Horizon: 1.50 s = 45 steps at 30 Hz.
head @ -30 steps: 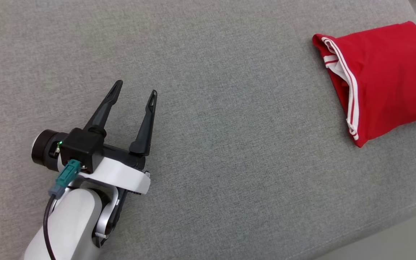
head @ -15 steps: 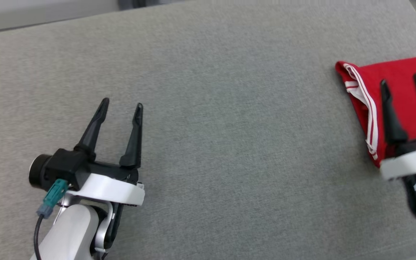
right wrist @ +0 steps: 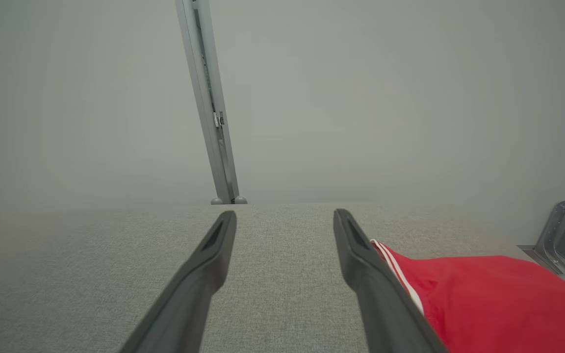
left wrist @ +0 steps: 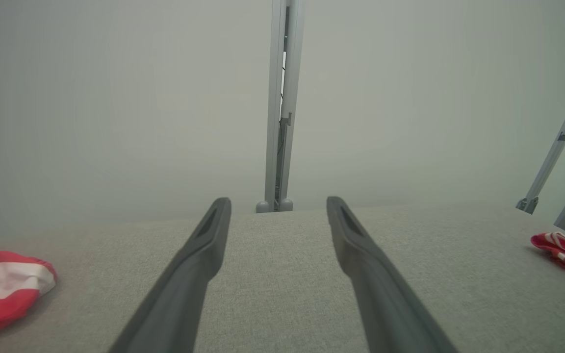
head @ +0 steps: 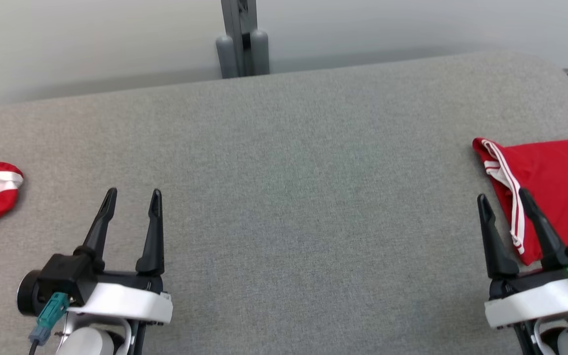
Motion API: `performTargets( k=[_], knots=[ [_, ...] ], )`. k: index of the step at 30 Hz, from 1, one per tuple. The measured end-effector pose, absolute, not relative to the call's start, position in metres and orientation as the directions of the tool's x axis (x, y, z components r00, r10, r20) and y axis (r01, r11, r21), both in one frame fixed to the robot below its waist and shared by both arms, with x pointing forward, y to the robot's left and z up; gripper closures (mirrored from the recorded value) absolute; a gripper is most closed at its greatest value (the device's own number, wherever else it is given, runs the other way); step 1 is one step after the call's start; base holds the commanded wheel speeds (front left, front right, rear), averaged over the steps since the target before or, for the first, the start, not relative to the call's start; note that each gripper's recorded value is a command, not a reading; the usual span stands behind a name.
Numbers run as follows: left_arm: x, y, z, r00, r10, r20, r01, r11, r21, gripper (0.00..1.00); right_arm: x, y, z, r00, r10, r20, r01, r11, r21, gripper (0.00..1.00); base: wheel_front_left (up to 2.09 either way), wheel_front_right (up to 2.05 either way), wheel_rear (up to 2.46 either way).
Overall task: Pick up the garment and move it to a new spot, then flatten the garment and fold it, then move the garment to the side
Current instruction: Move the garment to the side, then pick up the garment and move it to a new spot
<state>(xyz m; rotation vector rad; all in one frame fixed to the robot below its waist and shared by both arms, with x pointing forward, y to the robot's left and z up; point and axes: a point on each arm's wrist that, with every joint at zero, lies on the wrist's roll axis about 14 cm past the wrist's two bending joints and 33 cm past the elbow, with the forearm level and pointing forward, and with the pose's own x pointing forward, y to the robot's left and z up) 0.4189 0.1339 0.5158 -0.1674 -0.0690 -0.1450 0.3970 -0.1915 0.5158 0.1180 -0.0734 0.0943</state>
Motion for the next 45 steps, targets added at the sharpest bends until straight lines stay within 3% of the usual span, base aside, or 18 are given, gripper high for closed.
performTargets(
  k=[18,45],
  knots=[
    [0.35,0.173,0.512,1.0,-0.022,0.014,0.023,0.991,-0.128,0.0,0.351,-0.189,0.533,0.994,0.076,0.083,-0.085,0.99,0.108,0.0,0.0,0.0,0.0],
    [0.343,0.177,0.513,1.0,0.002,-0.005,-0.002,0.992,-0.122,0.0,0.347,-0.182,0.532,0.994,0.083,0.068,-0.091,0.987,0.133,0.0,0.0,0.0,0.0]
  ],
)
